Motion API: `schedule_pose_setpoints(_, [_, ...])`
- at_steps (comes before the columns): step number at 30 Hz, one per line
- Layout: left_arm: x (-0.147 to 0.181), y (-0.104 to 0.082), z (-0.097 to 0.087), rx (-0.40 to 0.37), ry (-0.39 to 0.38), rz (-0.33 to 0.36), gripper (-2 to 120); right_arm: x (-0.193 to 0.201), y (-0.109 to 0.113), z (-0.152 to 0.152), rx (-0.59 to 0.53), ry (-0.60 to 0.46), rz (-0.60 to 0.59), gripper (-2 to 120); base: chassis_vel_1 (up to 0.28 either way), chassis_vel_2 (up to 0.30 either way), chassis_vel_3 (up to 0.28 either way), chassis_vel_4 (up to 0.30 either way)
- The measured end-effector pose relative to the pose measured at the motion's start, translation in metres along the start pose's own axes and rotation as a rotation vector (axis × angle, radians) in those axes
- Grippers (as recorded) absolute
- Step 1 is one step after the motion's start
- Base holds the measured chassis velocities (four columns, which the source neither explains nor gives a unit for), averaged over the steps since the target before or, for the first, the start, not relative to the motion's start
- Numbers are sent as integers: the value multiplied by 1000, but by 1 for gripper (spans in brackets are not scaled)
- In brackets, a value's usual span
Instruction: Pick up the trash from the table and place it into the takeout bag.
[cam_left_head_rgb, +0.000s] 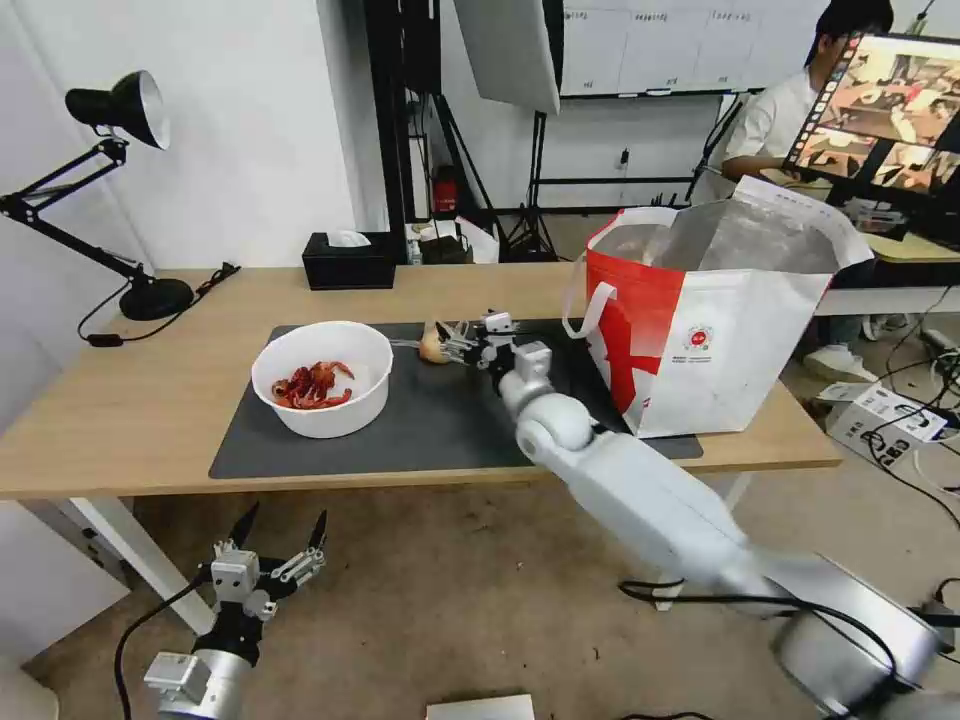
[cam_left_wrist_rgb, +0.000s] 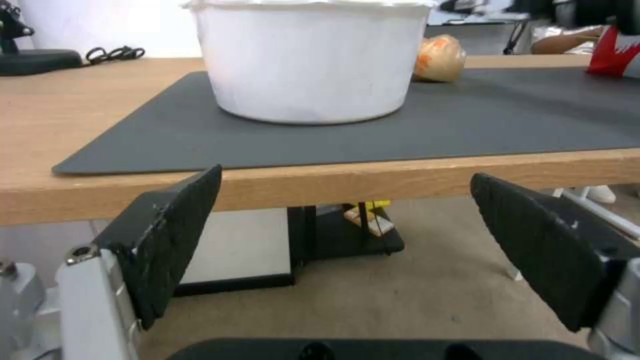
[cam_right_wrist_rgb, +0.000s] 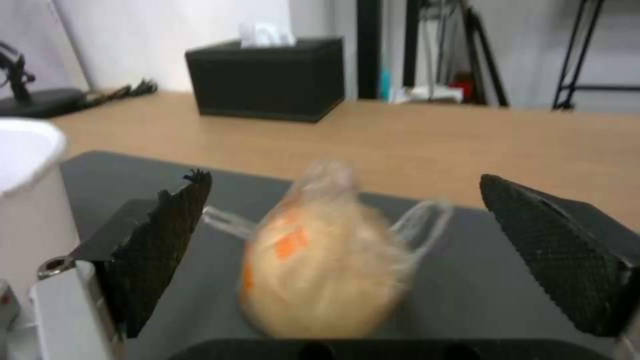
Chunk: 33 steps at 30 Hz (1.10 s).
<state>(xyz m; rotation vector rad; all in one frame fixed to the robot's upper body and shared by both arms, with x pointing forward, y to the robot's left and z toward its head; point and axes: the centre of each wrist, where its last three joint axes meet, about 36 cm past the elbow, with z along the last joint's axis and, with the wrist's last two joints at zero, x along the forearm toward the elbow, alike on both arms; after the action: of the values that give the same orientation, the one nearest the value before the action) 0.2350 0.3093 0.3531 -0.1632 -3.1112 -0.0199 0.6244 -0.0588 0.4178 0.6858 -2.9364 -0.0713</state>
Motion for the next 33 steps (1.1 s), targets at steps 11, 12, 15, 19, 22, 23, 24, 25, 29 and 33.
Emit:
schedule_pose_setpoints(11, [1, 2, 2, 2, -1, -7, 100, -35, 14, -4, 64, 142, 45, 100, 0, 0, 0, 0])
schedule_pose_setpoints(12, [1, 2, 1, 2, -2, -7, 100, -36, 14, -4, 68, 150, 47, 100, 0, 0, 0, 0])
schedule_pose_setpoints(15, [1, 3, 0, 1, -5, -6, 100, -38, 14, -6, 75, 168, 51, 100, 0, 0, 0, 0])
schedule_pose_setpoints(19, [1, 4, -1, -1, -7, -7, 100, -41, 14, -8, 76, 194, 39, 100, 0, 0, 0, 0])
schedule_pose_setpoints(22, [3, 4, -2, 0, -6, -7, 100, -43, 15, -8, 71, 208, 35, 100, 0, 0, 0, 0])
schedule_pose_setpoints(23, [3, 3, -2, 1, -6, -8, 100, -44, 16, -8, 70, 212, 34, 100, 0, 0, 0, 0])
schedule_pose_setpoints(24, [4, 3, -2, 2, -6, -8, 100, -45, 16, -8, 71, 218, 34, 100, 0, 0, 0, 0])
schedule_pose_setpoints(25, [4, 3, -2, 2, -6, -8, 100, -45, 16, -8, 71, 218, 34, 100, 0, 0, 0, 0])
schedule_pose_setpoints(29, [4, 3, -2, 3, -5, -9, 100, -46, 17, -7, 72, 224, 33, 89, 0, 0, 0, 0])
schedule_pose_setpoints(33, [5, 3, -2, 2, -7, -9, 100, -46, 18, -8, 72, 223, 32, 76, 0, 0, 0, 0])
